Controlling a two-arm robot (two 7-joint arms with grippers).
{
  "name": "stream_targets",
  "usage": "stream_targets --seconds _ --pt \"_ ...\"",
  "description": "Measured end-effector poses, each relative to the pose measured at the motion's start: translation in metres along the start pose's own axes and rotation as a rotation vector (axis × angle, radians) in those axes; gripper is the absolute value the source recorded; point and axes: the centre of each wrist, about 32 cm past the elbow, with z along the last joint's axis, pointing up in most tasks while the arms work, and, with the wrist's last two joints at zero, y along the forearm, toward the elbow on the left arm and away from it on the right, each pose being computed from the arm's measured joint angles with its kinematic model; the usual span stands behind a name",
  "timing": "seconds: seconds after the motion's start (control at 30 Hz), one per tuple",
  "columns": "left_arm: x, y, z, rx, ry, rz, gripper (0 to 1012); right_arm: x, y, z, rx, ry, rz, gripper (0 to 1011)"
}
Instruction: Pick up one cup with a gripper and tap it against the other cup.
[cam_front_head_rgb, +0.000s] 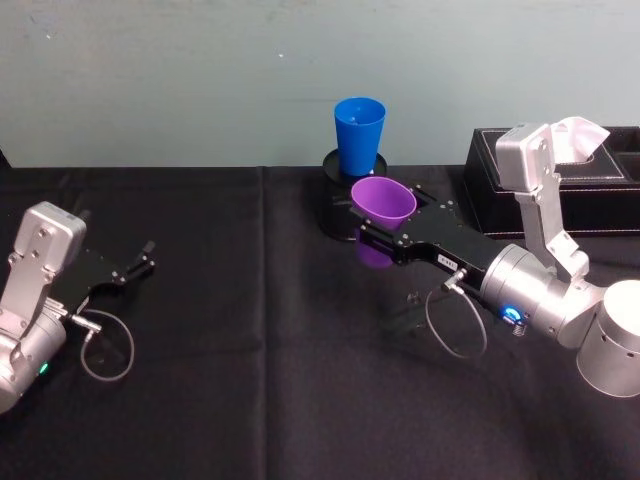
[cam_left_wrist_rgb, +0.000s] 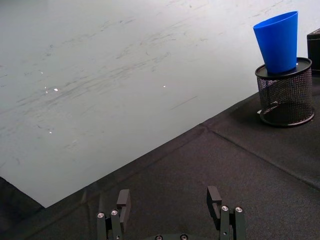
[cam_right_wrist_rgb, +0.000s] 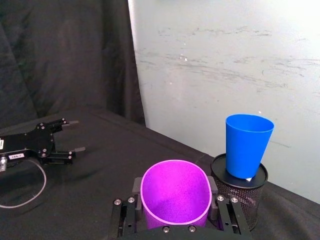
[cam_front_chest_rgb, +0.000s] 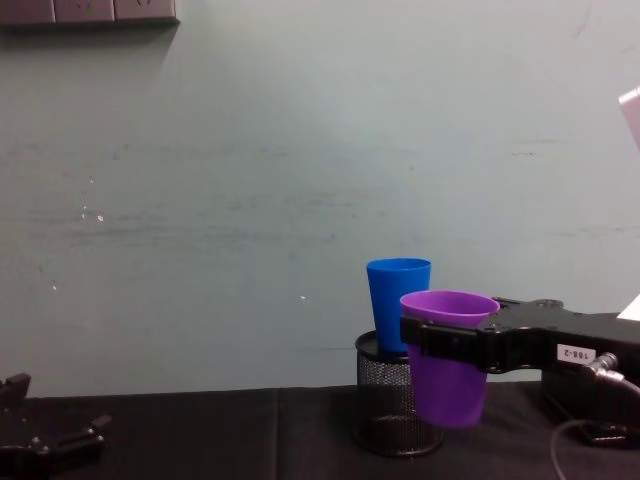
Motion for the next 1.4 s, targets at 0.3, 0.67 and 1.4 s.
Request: stream_targets --seconds 0.3,0.67,1.4 --pt "0.0 0.0 0.0 0.0 0.0 0.0 1000 0.0 0.0 0.0 0.0 0.0 0.0 723" --pt "0.0 0.0 0.0 0.0 0.0 0.0 1000 0.0 0.0 0.0 0.0 0.0 0.0 723" --pt "0.0 0.0 0.0 0.0 0.0 0.0 1000 0.0 0.0 0.0 0.0 0.0 0.0 723"
